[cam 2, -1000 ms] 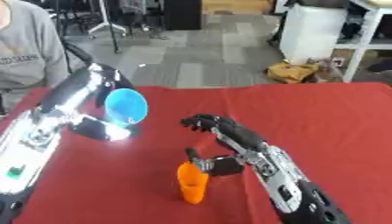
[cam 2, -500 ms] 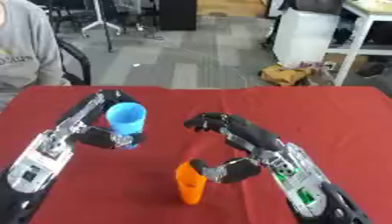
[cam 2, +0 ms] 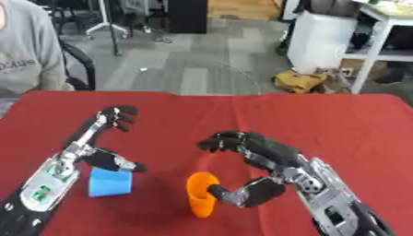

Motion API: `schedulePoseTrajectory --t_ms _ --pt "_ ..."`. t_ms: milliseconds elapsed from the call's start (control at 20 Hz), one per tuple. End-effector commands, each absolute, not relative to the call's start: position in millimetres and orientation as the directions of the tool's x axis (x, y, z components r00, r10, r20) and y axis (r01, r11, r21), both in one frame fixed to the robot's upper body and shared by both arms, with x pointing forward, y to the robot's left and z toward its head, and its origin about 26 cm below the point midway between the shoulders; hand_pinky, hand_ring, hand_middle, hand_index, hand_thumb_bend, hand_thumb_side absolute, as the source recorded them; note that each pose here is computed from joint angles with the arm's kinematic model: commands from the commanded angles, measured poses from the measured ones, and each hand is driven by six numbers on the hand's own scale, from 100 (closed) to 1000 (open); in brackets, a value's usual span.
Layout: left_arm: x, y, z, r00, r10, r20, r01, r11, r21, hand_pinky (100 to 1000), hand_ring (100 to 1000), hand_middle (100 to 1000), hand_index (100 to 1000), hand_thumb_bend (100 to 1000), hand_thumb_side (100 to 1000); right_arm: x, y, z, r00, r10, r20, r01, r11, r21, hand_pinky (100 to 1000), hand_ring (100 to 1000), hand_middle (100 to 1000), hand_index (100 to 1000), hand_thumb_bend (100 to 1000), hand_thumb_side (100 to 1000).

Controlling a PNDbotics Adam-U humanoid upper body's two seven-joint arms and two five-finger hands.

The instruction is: Pour the contents of one cup into another cup.

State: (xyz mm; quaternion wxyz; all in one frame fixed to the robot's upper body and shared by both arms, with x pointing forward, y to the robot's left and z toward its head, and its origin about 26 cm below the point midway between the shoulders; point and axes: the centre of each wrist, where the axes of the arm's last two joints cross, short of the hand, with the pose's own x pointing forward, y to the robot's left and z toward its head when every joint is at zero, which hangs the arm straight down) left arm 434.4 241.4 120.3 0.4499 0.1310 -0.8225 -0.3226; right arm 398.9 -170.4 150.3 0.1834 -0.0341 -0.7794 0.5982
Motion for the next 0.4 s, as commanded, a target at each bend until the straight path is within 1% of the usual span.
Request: schedulePoseTrajectory --t_ms 50,100,200,250,300,350,400 --pt "428 243 146 -0.617 -0.456 0.641 -0.006 0.818 0.575 657 734 748 839 1000 125 399 -181 163 -0.930 0.288 0.229 -0.134 0.313 -0.940 692 747 782 921 225 533" --pt "423 244 152 -0.630 -0.434 0.644 -0.015 0.836 0.548 647 725 741 826 992 141 399 -184 163 -0.926 0.295 0.238 -0.135 0.331 -0.934 690 747 780 919 201 507" --pt "412 249 163 -0.644 -0.391 0.657 -0.022 0.869 0.495 623 703 727 820 954 138 398 -192 163 -0.914 0.309 0.264 -0.136 0.380 -0.915 684 744 777 914 201 460" --pt "406 252 168 -0.645 -0.367 0.670 -0.019 0.884 0.467 605 689 716 813 924 118 397 -195 163 -0.907 0.314 0.279 -0.137 0.408 -0.903 680 742 774 909 202 424" --pt "400 256 171 -0.640 -0.344 0.687 -0.016 0.900 0.436 596 681 709 810 915 109 396 -199 163 -0.900 0.319 0.298 -0.138 0.438 -0.888 678 741 772 907 201 407" --pt "394 260 174 -0.635 -0.322 0.702 -0.012 0.913 0.408 589 675 704 807 842 156 395 -203 163 -0.892 0.324 0.315 -0.139 0.467 -0.873 676 740 770 905 108 436" --pt "389 265 175 -0.624 -0.310 0.717 -0.011 0.921 0.389 584 672 700 805 890 100 394 -207 164 -0.884 0.328 0.333 -0.139 0.496 -0.857 674 739 769 904 205 361"
